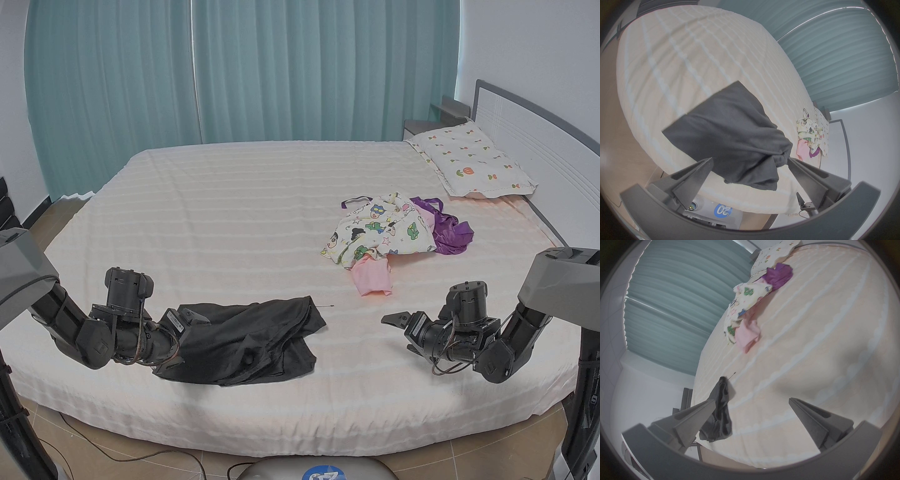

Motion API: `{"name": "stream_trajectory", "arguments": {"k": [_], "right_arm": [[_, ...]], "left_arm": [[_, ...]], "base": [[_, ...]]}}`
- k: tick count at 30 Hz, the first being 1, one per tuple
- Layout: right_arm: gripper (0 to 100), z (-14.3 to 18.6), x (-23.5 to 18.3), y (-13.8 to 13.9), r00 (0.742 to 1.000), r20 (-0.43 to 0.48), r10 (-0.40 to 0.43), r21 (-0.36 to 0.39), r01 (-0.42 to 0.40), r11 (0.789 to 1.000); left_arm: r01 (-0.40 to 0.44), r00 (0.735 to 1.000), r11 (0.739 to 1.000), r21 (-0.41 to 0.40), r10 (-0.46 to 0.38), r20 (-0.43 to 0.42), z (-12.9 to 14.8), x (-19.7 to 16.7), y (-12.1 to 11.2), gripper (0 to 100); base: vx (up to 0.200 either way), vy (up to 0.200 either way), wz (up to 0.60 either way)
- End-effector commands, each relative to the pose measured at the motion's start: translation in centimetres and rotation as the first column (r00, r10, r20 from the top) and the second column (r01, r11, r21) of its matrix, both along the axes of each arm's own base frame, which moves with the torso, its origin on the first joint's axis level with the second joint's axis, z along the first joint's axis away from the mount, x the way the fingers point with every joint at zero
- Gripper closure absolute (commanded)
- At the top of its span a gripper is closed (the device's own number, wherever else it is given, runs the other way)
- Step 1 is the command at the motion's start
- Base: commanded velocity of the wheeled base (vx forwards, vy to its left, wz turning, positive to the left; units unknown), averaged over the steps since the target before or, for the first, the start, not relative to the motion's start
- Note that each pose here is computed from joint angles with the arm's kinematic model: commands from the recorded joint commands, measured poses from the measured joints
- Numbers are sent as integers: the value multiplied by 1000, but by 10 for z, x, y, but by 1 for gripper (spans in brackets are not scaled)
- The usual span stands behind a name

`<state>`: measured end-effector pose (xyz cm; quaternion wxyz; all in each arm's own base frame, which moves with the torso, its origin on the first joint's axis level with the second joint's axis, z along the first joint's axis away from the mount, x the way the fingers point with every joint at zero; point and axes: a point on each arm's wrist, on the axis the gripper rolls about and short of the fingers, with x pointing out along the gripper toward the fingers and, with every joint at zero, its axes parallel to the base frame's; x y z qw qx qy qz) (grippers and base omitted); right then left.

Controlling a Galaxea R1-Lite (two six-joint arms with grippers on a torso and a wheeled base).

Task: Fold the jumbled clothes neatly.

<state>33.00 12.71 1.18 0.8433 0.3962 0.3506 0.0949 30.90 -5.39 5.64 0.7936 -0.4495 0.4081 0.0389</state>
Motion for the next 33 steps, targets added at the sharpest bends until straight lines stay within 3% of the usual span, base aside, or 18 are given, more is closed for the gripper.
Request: {"name": "stream_trajectory", "arguments": {"k": [1, 9, 12, 13, 17, 23, 33], "right_arm": [[0, 0, -2, 17, 999, 14, 39, -4, -39, 999], [0, -3, -14, 44, 991, 35, 132, -62, -130, 990], [0, -10, -20, 59, 979, 51, 199, -128, -191, 973], [0, -15, -25, 64, 977, 57, 208, -178, -195, 965], [0, -25, -26, 71, 975, 66, 210, -246, -188, 951], [0, -35, -29, 71, 954, 74, 289, -346, -248, 905], [0, -34, -27, 70, 947, 104, 304, -374, -246, 894]], "left_arm": [[-12, 1000, 1000, -12, 12, 4, 1, 2, 6, 0], [-14, 1000, 999, -39, 14, 5, 2, 4, 14, 0], [-25, 1000, 999, -39, 25, 8, 3, 6, 17, 0], [-28, 1000, 999, -39, 28, 8, 4, 6, 18, 0], [-27, 1000, 999, -37, 28, 9, 3, 5, 18, 0], [-28, 1000, 999, -38, 29, 4, 1, 7, 18, 0], [-28, 1000, 999, -36, 28, -1, 0, 7, 18, 0]], "base": [[0, 200, 0], [0, 200, 0], [0, 200, 0], [0, 200, 0], [0, 200, 0], [0, 0, 0], [0, 0, 0]]}}
